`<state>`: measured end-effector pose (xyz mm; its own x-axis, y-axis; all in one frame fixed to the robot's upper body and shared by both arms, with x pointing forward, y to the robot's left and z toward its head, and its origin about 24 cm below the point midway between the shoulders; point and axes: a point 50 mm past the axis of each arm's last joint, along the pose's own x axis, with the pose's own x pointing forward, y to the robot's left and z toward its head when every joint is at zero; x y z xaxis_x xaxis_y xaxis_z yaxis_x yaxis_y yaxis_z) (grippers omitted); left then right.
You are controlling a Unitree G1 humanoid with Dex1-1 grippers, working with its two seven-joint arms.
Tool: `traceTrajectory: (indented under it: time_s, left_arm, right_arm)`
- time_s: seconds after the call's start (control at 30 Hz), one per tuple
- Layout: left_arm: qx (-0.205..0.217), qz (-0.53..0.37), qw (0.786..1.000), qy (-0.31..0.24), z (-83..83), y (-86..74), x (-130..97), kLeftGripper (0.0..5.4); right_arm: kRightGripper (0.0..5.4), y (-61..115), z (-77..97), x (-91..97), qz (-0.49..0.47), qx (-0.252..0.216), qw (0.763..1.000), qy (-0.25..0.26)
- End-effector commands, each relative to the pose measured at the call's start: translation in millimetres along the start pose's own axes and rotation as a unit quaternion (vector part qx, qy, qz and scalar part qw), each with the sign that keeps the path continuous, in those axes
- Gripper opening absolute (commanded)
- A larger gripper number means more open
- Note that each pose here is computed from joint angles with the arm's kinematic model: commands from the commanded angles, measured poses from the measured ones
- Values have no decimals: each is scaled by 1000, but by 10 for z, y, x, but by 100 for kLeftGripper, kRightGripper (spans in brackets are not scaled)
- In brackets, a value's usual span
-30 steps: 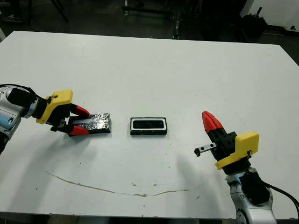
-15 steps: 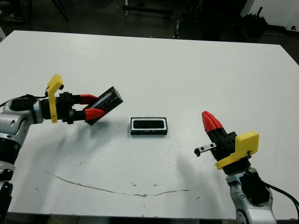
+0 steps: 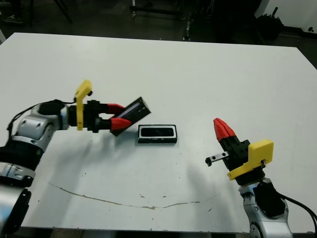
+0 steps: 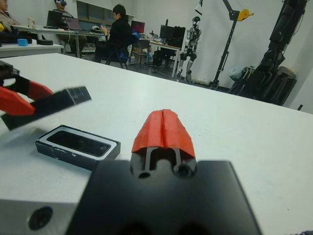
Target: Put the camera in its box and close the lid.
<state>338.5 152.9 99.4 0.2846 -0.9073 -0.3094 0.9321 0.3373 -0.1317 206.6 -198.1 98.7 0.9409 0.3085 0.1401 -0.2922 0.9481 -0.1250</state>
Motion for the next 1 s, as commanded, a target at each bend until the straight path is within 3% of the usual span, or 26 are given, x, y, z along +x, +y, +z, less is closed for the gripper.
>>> traceTrajectory:
  time_s: [0.03,0.27,0.7,1.0]
  left_arm:
    - [6,-12,1000,8,0,1,71,315]
    - [-8,-26,999,40,-23,12,145,315]
    - [45,-47,997,51,-17,-53,348,315]
    - [38,-70,995,63,-33,-74,389,315]
  right_arm:
    - [0,-15,-5,0,-2,-1,1000,3]
    - [0,-7,-7,-11,-4,5,1000,10]
    - [0,-19,-24,-16,-2,12,1000,8]
    - [0,-15,-24,-12,-4,5,1000,8]
